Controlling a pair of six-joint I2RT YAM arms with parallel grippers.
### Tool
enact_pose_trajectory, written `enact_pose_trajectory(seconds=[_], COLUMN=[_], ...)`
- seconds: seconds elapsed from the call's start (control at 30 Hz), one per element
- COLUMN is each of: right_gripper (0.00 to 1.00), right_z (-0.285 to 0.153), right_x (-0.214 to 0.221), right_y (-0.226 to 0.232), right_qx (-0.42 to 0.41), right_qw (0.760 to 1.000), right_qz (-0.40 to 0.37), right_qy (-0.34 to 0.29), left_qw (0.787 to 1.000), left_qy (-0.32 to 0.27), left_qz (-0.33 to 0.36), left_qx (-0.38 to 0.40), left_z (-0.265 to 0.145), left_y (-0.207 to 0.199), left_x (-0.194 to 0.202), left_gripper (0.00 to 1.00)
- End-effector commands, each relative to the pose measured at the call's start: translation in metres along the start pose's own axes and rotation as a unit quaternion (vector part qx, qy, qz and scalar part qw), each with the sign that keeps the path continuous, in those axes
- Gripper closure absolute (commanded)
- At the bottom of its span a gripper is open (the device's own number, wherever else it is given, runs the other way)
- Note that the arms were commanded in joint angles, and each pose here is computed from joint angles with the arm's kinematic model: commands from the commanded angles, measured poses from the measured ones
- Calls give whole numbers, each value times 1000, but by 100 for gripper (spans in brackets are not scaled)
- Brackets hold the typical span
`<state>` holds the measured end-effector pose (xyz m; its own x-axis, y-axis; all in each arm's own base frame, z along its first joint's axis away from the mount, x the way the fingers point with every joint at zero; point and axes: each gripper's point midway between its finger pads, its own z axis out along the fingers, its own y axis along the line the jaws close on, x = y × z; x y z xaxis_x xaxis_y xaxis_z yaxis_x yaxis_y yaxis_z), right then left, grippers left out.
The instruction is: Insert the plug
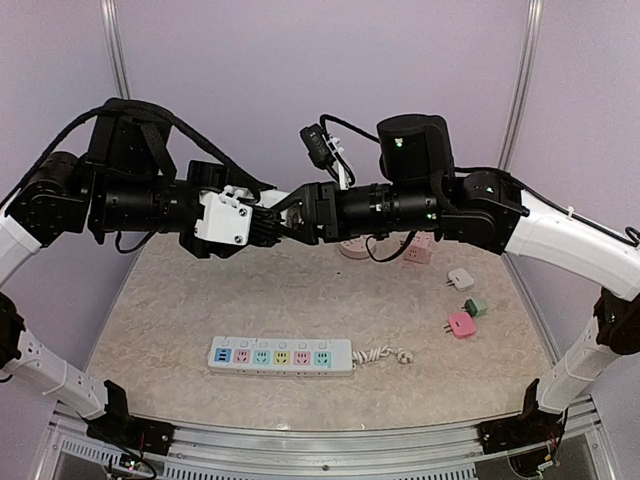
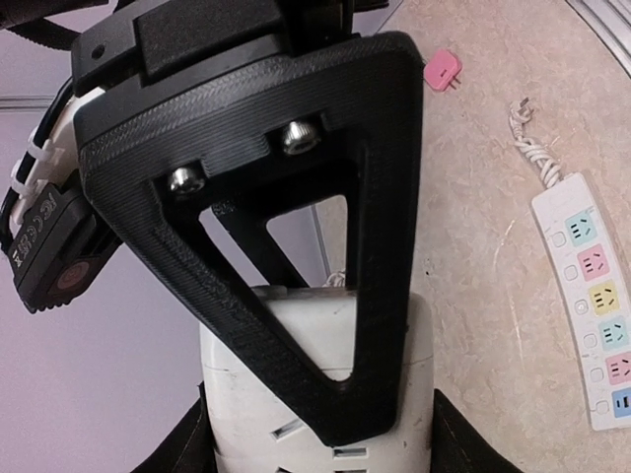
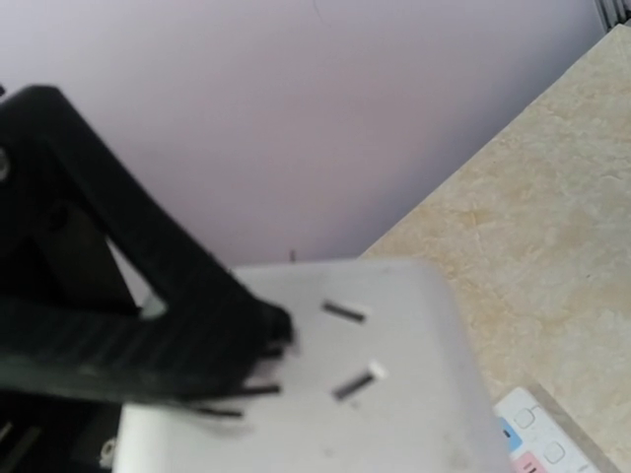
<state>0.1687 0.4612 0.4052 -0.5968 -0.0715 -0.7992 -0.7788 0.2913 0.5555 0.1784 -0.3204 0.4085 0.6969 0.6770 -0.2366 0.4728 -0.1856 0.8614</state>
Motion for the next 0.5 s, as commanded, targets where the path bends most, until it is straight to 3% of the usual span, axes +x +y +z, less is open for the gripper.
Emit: enact_pose_trajectory(seconds=[0.0,0.03,0.07,0.1,0.23,0.33,0.47], right_gripper=[69,52,27,18,15,16,24], right_z=[-7,-9,-11,-16,-26,-24,-19], right_x=[-12,-17,-21,-32,-50,-55,-57], right_y=[33,31,27,29,27,33,29], right_qx=[-57,-53,-48,-52,-57,-67,-60], right_qw=[998,997,996,993,978,973,970], right_qz=[-28,-26,-22,-20,-6,-11,1], right_qy=[-28,-46,-67,-106,-199,-222,-236], left_qw=[997,994,990,984,962,956,951], left_qy=[-15,-20,-28,-37,-65,-69,-66], left_qz=[-65,-99,-128,-158,-245,-270,-285], left_qx=[-29,-44,-60,-73,-98,-94,-98], left_z=[1,-1,-3,-7,-17,-17,-16], left_y=[14,22,31,39,59,57,55], left_x=[-7,-8,-9,-9,-10,-9,-4], left_gripper=[100,100,100,100,100,100,100])
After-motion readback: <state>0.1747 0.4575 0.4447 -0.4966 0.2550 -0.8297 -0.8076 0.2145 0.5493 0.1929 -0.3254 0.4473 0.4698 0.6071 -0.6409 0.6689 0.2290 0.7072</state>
